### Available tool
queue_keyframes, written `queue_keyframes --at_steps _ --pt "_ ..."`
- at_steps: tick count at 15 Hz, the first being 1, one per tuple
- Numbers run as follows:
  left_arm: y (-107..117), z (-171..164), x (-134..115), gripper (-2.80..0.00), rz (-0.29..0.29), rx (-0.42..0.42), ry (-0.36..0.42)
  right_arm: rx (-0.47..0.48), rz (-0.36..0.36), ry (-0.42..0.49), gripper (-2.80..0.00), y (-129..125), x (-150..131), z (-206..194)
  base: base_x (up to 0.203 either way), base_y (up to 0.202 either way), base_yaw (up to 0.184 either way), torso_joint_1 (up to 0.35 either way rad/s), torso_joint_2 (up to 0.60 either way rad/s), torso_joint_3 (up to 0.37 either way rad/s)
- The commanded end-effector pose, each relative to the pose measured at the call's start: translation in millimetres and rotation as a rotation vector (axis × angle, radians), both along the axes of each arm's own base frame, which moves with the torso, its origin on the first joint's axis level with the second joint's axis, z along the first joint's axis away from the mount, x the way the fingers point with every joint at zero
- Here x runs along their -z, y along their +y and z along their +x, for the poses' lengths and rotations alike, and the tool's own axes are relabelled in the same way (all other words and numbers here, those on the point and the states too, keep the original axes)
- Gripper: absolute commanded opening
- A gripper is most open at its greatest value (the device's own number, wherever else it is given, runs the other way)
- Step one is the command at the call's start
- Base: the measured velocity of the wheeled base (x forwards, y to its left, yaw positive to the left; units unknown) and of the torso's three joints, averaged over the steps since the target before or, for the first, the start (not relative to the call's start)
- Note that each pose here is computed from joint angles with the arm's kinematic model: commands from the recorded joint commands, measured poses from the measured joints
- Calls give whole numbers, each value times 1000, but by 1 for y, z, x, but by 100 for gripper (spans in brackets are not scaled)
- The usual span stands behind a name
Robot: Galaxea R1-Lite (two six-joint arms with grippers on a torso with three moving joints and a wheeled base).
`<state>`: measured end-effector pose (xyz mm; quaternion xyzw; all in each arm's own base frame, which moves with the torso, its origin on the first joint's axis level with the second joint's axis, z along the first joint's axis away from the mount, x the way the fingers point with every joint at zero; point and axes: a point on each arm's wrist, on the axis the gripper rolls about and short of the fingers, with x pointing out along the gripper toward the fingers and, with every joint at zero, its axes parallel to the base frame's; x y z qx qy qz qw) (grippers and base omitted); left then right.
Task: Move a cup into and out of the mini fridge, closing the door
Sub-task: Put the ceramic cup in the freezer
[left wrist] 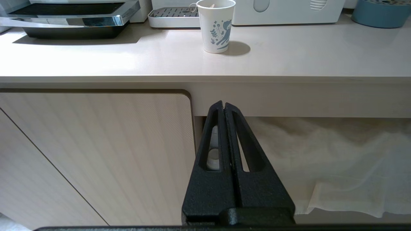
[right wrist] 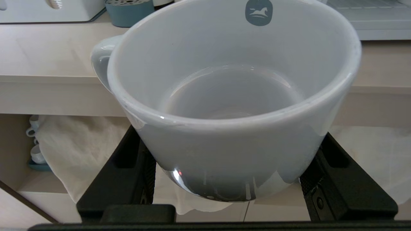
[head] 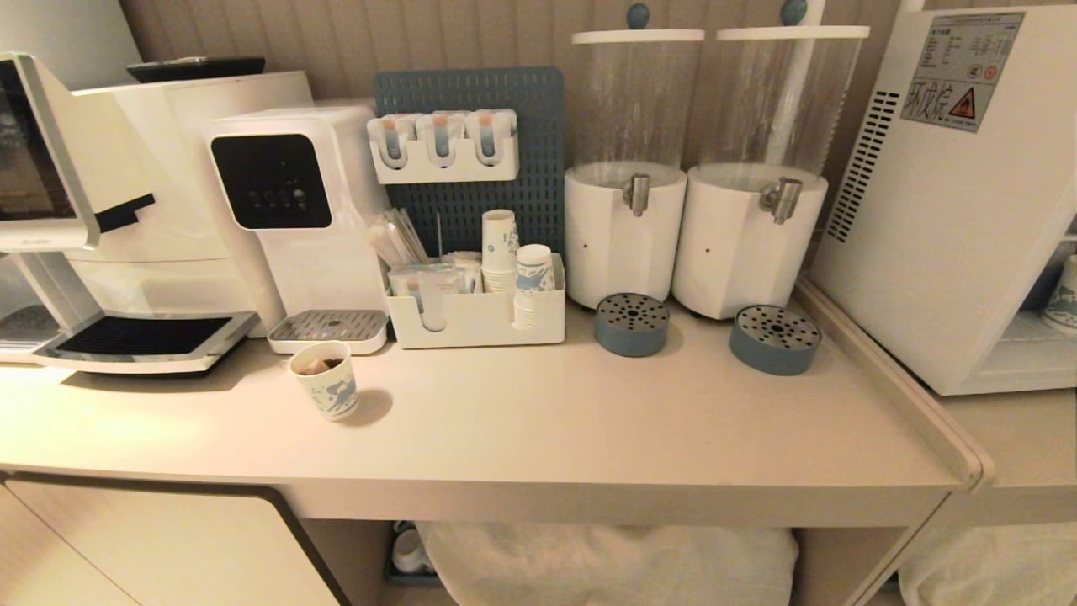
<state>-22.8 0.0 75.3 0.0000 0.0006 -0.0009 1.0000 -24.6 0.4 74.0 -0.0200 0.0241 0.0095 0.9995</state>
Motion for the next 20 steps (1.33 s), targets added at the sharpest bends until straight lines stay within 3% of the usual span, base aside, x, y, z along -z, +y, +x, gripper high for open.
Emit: queue_keyframes --at_steps 1,20 --pt "0 0 0 -280 0 0 0 0 1 5 -280 0 0 0 0 0 0 0 0 0" --pt "0 0 0 -280 0 0 0 0 1 5 -280 0 0 0 0 0 0 0 0 0"
